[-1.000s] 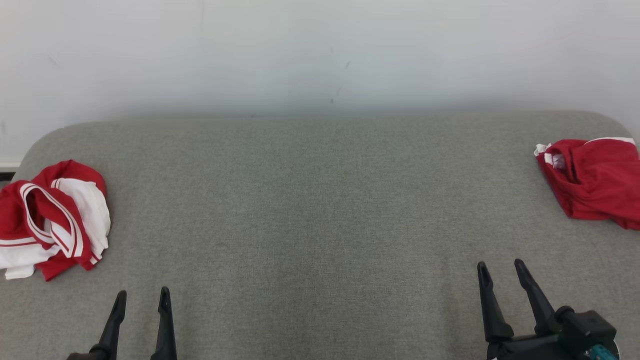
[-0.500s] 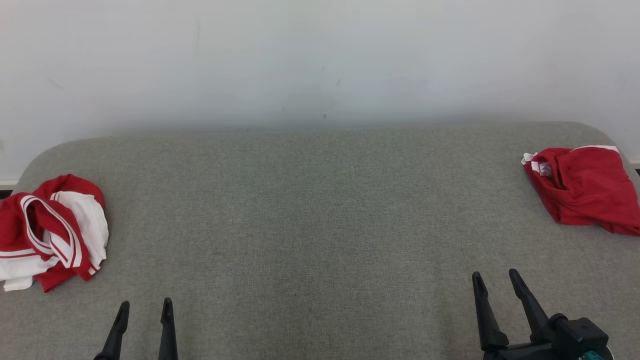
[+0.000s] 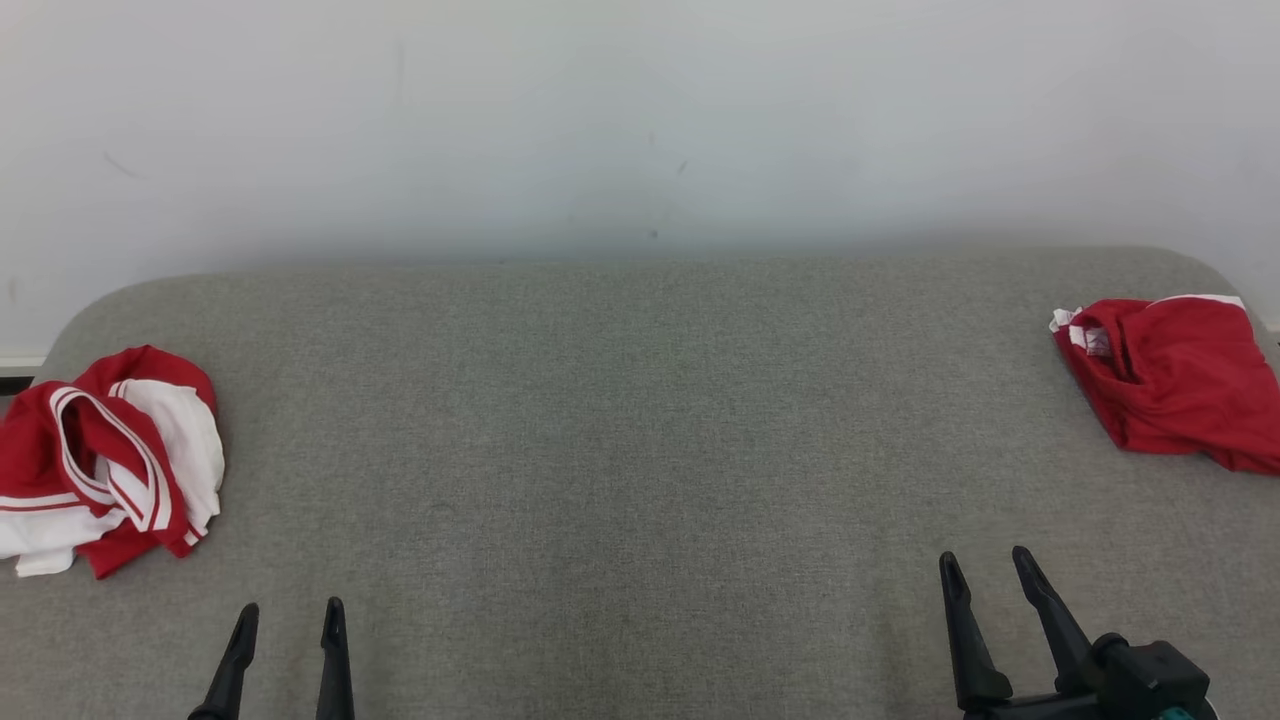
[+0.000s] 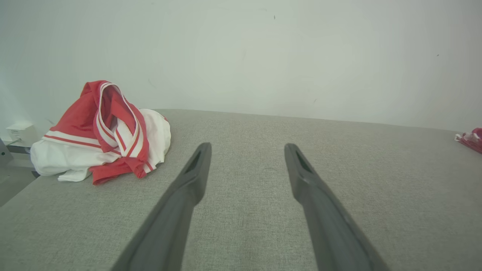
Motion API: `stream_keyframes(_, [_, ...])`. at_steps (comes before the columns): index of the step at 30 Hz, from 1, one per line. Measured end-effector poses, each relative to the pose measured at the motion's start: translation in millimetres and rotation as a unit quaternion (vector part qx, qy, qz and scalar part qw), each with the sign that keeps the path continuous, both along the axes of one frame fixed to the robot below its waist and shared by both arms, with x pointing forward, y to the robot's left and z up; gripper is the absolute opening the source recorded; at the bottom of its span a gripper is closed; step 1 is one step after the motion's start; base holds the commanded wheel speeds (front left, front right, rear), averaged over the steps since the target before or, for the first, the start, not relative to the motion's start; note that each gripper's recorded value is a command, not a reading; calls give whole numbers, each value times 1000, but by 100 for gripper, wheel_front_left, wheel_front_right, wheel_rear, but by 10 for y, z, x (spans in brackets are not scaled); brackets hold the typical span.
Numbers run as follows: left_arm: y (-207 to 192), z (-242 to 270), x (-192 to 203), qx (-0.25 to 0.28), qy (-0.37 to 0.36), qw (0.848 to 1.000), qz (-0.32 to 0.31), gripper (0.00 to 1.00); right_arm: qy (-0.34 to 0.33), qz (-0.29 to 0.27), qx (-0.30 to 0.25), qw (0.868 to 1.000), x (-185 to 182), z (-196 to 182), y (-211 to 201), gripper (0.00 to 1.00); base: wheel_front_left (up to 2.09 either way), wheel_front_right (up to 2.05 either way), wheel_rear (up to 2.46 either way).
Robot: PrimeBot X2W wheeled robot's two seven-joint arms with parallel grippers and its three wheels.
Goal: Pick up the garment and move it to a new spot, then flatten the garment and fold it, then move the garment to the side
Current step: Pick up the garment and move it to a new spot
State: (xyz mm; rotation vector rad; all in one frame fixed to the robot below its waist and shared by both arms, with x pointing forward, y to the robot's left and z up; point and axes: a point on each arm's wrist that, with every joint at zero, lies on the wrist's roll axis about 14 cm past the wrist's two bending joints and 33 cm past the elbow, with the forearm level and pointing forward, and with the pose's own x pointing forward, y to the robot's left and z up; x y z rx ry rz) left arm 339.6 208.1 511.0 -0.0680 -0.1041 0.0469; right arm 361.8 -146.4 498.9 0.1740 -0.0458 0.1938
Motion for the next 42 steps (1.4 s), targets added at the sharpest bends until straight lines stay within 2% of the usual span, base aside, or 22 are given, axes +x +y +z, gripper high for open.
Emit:
stream_keyframes(9, [180, 11, -104, 1, -2, 1000, 30, 100, 9, 28, 3, 1000, 48, -57, 193, 100, 0, 0, 0])
stream_keyframes(22, [727, -68, -551, -4, 11, 991, 133, 100, 19, 110, -2, 994, 240, -108, 733, 100, 0, 0, 0])
stream_keyframes(27, [957, -90, -824, -3, 15, 983, 183, 100, 25, 153, -4, 988, 268, -143, 1031, 100, 0, 0, 0])
stream_keyframes(36, [1364, -77, -1431, -3, 15, 958, 285, 100, 22, 249, -7, 968, 272, -114, 1701, 100, 0, 0, 0])
stream_keyframes(42, [1498, -58, -1637, -6, 16, 944, 328, 100, 25, 287, -6, 958, 318, -137, 1956, 100, 0, 0, 0])
